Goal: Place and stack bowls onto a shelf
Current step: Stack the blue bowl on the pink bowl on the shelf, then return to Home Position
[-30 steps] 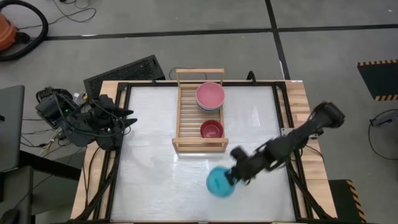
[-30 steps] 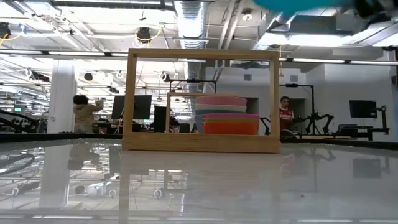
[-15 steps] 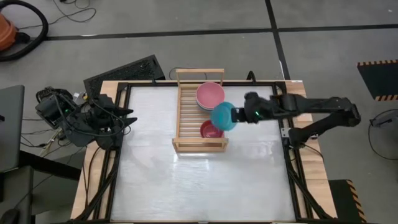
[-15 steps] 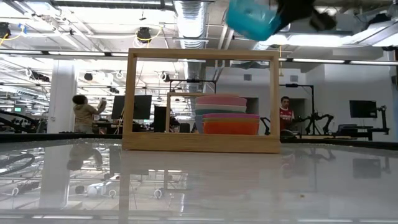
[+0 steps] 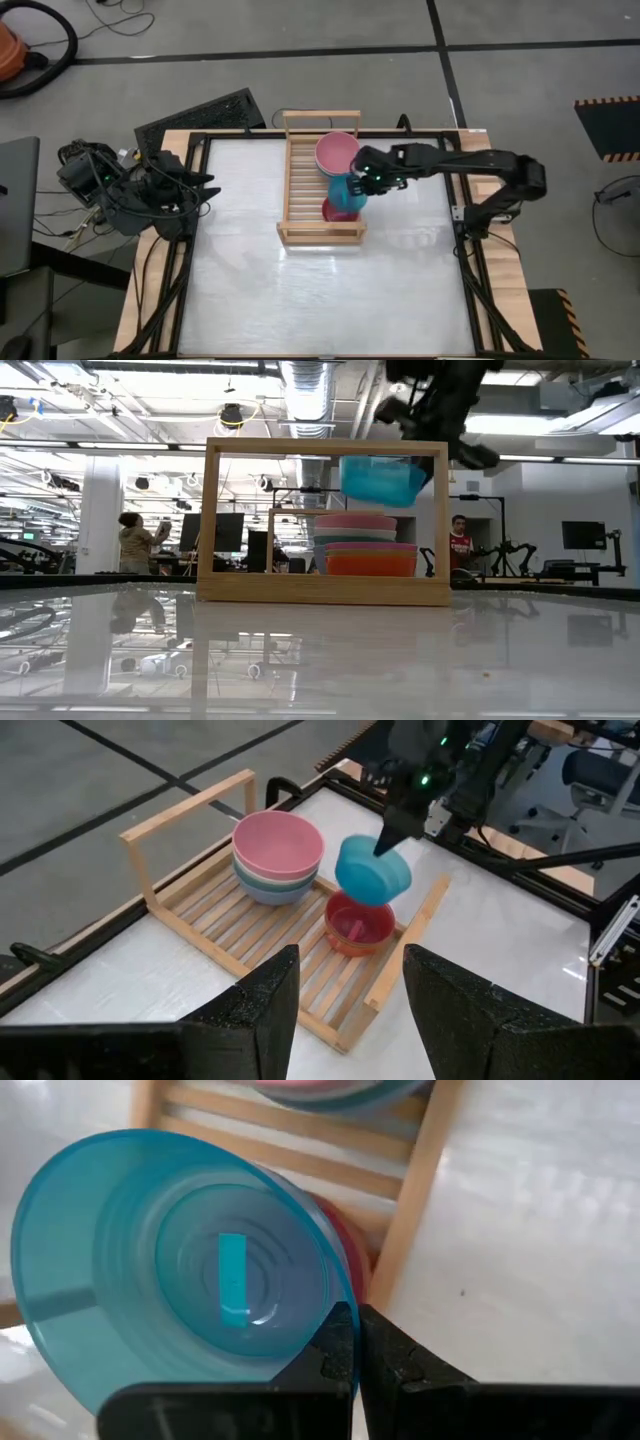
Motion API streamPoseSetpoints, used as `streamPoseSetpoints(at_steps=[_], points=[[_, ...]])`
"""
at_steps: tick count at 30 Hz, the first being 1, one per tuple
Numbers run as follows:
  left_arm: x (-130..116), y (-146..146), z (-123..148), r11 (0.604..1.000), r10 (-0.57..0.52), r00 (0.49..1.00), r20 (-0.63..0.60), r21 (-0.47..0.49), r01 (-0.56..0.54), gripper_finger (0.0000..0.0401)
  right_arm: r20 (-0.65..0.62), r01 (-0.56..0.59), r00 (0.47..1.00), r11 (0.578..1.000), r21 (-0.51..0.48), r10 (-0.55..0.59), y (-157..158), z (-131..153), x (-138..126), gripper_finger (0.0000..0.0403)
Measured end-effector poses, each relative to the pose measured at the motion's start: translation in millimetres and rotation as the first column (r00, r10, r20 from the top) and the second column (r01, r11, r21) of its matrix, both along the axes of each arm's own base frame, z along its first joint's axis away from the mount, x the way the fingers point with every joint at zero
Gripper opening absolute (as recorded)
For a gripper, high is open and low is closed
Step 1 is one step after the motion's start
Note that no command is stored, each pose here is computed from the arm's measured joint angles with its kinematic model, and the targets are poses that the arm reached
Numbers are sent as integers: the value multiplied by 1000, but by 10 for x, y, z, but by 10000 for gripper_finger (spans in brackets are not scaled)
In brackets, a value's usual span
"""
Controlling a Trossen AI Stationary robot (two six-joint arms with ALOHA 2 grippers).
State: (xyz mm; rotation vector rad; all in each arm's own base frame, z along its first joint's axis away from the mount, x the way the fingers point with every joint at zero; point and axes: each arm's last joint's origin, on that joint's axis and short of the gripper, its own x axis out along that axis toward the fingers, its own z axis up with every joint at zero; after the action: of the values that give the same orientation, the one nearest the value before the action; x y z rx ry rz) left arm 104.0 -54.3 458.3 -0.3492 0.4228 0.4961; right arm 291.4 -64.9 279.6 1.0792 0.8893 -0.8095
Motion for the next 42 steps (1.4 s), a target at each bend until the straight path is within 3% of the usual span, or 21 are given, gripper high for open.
streamPoseSetpoints(at_steps=[6, 14, 22, 35, 42], points=[[-1, 1, 0, 1000, 0, 1000, 0, 0, 0, 165, -78, -21, 997, 999, 42, 24, -10, -265, 160, 22], [-8, 6, -7, 1000, 0, 1000, -10, 8, 0, 165, -87, -55, 994, 995, 88, 63, -32, -494, 330, 22], [-8, 4, -9, 1000, -5, 1000, -15, -5, 5, 165, -109, -44, 993, 995, 94, 54, -34, -494, 302, 25], [-9, 5, -9, 1000, -1, 1000, -12, -4, 1, 165, -103, -53, 993, 995, 84, 62, -51, -484, 300, 109], [-9, 7, -8, 1000, 5, 1000, -7, 0, -5, 165, -41, -65, 997, 996, 62, 68, -52, -259, 184, 149]])
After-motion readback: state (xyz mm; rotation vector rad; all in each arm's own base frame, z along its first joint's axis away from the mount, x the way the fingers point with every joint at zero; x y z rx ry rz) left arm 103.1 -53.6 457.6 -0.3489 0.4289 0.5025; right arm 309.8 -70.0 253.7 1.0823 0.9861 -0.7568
